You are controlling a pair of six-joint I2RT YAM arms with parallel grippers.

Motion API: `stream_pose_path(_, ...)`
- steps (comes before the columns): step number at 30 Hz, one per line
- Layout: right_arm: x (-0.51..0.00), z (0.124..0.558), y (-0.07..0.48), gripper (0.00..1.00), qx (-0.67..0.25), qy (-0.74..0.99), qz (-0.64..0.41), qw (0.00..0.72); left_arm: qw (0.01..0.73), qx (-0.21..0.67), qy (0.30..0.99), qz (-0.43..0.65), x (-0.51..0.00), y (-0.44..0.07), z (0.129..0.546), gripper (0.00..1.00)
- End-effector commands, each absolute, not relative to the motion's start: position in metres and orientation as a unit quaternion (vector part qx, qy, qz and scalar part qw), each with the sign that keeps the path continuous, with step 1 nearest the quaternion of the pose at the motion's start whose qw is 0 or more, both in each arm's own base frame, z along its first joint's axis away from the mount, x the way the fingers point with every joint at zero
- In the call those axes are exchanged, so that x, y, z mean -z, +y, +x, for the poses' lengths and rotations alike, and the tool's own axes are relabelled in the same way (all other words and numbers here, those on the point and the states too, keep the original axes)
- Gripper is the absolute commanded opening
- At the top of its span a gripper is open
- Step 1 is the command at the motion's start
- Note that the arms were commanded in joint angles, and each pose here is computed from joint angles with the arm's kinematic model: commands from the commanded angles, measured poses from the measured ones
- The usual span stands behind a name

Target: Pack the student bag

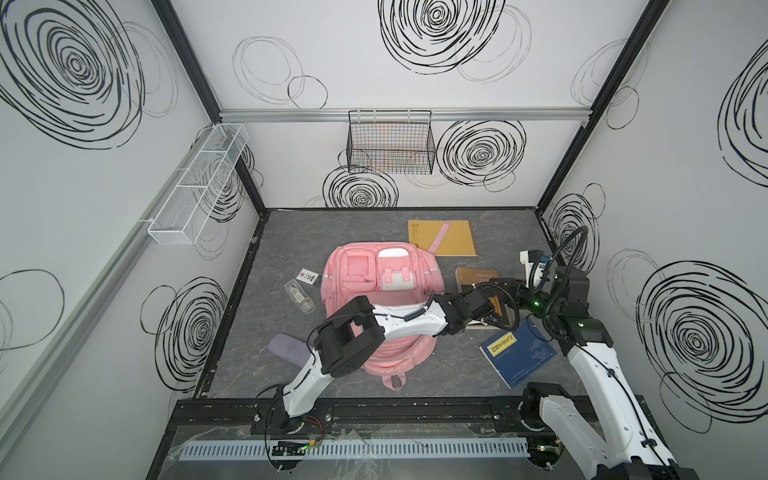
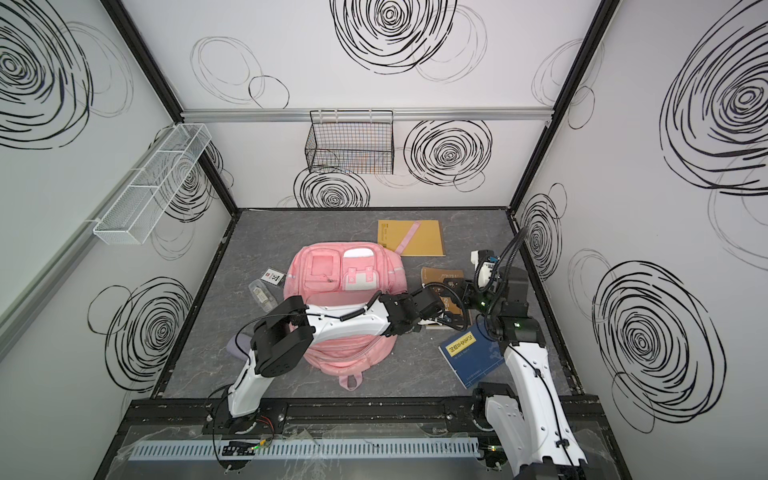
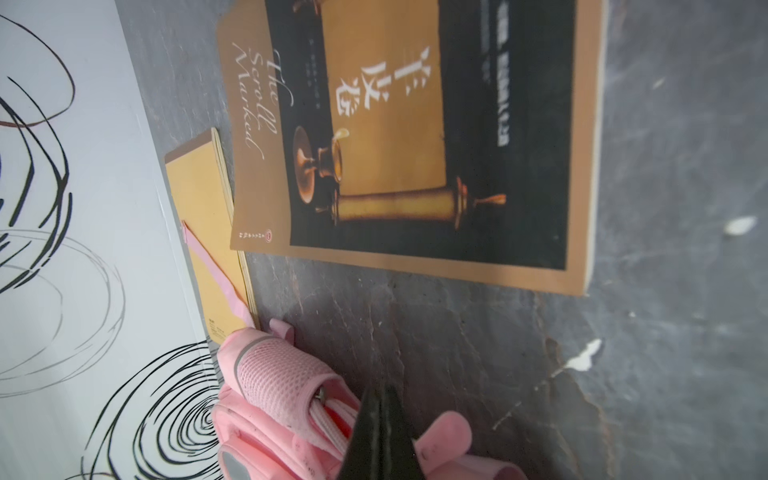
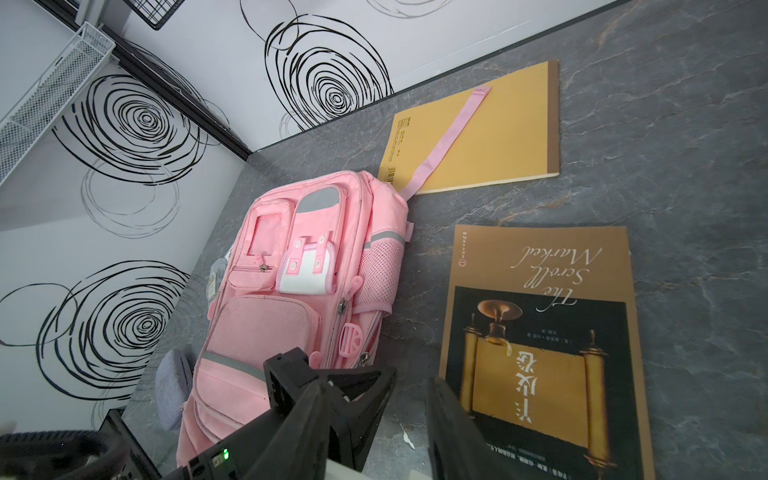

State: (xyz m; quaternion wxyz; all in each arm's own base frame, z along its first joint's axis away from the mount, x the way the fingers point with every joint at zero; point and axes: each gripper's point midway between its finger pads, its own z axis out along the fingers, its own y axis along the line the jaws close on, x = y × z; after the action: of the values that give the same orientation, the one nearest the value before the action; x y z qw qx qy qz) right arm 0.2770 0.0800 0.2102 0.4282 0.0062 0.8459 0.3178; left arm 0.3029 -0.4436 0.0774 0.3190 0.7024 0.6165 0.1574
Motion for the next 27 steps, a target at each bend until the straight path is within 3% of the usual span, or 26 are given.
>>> stream_pose_path(1,-0.208,0.277,0.087,0.42,-0.337,0.842,-0.001,0.422,0.389,-0.091,0.636,0.66,-0.132,-0.456,0.302,0.0)
stream_pose_path(6,-0.192,0.277,0.096,0.42,-0.351,0.853,-0.001,0.387,0.435,-0.012,0.647,0.626,-0.16,-0.448,0.297,0.0)
stream_pose_path(7,-0.188,0.276,0.097,0.42,-0.355,0.855,-0.001,0.378,0.429,-0.005,0.639,0.638,-0.158,-0.446,0.293,0.06)
stream_pose_path(8,-0.186,0.275,0.099,0.42,-0.356,0.856,-0.001,0.374,0.424,-0.01,0.63,0.651,-0.155,-0.444,0.291,0.42)
stream_pose_path(9,-0.185,0.275,0.099,0.42,-0.357,0.857,-0.001,0.372,0.416,-0.019,0.621,0.664,-0.15,-0.442,0.289,0.62)
stream_pose_path(10,-0.184,0.274,0.1,0.42,-0.358,0.856,-0.001,0.372,0.399,-0.031,0.608,0.685,-0.142,-0.441,0.285,0.68)
stream_pose_path(16,-0.186,0.273,0.089,0.42,-0.334,0.858,0.014,0.39,0.308,-0.078,0.595,0.738,-0.101,-0.437,0.285,0.68)
stream_pose_path(27,-0.202,0.262,0.079,0.42,-0.322,0.841,0.035,0.434,0.22,-0.132,0.579,0.774,-0.063,-0.428,0.295,0.65)
